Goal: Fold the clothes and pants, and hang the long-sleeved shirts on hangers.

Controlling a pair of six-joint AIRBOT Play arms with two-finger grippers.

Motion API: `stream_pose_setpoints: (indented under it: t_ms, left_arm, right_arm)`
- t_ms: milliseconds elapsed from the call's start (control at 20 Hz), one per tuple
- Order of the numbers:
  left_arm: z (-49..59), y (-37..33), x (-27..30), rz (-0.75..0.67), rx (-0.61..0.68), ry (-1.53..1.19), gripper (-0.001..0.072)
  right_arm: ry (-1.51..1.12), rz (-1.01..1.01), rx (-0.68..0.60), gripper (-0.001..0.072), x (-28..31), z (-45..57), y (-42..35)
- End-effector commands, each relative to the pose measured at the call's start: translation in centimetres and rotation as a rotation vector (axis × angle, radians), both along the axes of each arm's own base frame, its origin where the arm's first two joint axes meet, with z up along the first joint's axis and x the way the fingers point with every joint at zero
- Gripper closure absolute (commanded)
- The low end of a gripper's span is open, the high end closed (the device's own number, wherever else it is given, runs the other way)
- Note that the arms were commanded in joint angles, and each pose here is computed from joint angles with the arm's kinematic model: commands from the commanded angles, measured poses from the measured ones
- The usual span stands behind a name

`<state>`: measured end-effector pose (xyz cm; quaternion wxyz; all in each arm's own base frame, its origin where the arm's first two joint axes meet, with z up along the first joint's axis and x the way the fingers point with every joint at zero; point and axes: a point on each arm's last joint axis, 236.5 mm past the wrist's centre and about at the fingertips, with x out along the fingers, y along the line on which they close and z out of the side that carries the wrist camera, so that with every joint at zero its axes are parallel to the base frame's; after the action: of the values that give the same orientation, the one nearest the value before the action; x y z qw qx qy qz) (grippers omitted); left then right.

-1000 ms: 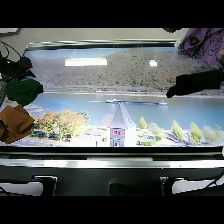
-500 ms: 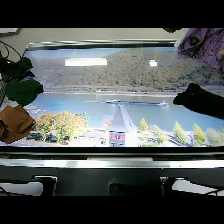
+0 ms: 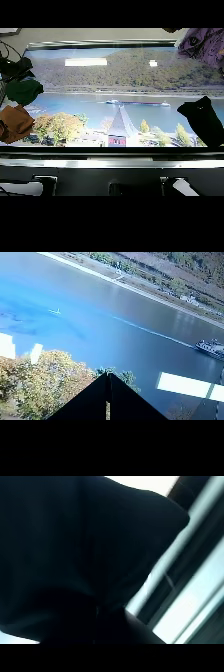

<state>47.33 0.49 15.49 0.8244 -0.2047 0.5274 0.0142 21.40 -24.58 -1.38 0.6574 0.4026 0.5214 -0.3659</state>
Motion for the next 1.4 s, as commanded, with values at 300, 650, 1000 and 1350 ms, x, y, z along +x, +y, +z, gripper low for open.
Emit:
stream_pose_setpoints:
  t_ms: [300, 650, 1000, 1350]
  left_arm:
    - [0.0, 0.0, 0.0, 0.0, 0.0, 0.0, 0.0687]
    - [0.0, 0.0, 0.0, 0.0, 0.0, 0.0, 0.0687]
    - [0.0, 0.0, 0.0, 0.0, 0.0, 0.0, 0.0687]
    - [0.4, -0.2, -0.3, -0.01, -0.002, -0.005, 0.0687]
  right_arm:
    - [0.18, -0.013, 0.033, 0.0686, -5.9, -2.9, 2.3]
    - [0.267, -0.03, 0.025, 0.0686, -8.0, -3.0, 2.1]
    - [0.299, -0.036, 0.05, 0.0188, -8.7, -2.7, 2.6]
    - [-0.505, 0.195, -0.301, 0.0315, 14.2, 15.4, 1.4]
